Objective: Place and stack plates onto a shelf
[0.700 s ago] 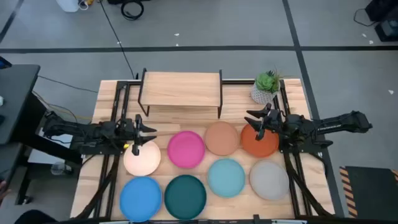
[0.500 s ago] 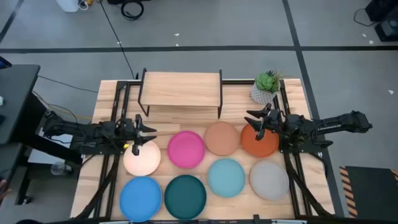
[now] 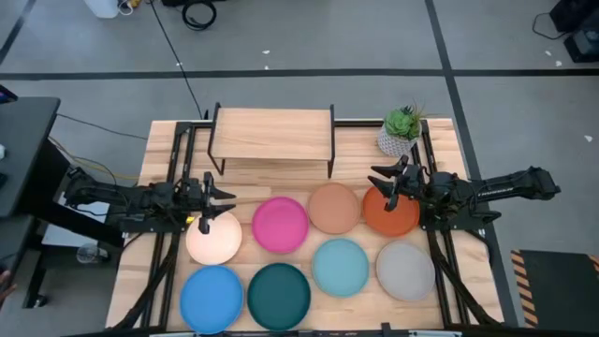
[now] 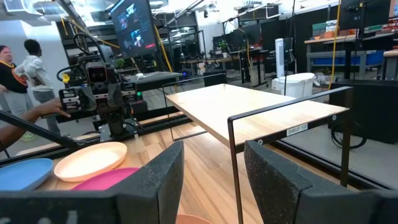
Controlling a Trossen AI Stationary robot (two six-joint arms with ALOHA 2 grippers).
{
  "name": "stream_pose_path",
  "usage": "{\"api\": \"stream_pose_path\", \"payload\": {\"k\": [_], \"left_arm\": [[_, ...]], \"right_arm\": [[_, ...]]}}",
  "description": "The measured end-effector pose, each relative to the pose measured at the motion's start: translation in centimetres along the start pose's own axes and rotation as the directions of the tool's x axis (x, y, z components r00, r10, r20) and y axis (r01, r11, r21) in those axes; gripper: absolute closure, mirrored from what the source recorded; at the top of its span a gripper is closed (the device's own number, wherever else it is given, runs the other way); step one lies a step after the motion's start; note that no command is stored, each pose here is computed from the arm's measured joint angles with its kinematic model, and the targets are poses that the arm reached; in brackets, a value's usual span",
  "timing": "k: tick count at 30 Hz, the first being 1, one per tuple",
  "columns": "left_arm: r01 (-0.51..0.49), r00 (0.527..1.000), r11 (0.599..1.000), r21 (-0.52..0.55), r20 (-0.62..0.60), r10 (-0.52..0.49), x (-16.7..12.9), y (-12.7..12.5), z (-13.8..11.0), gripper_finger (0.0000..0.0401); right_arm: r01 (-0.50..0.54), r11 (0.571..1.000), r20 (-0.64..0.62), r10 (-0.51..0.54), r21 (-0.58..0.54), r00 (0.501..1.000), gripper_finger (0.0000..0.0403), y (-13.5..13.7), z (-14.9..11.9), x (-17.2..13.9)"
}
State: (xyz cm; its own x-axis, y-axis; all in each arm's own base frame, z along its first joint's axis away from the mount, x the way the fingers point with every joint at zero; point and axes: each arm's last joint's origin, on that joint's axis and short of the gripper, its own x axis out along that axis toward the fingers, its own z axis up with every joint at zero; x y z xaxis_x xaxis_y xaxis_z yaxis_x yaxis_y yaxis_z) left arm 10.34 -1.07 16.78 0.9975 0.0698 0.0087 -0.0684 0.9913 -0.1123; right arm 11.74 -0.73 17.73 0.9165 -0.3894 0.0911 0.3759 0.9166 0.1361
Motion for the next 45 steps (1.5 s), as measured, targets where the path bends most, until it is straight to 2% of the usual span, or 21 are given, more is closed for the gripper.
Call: {"api": "stream_pose_path", "payload": {"k": [45], "left_arm": [[0.000, 1.000, 1.000, 0.000, 0.000, 0.000, 0.00, 0.00, 0.00, 0.0259]], "right_arm": [[0.000, 1.000, 0.000, 0.000, 0.000, 1.000, 0.0227, 0.00, 0.00, 0.00]]}}
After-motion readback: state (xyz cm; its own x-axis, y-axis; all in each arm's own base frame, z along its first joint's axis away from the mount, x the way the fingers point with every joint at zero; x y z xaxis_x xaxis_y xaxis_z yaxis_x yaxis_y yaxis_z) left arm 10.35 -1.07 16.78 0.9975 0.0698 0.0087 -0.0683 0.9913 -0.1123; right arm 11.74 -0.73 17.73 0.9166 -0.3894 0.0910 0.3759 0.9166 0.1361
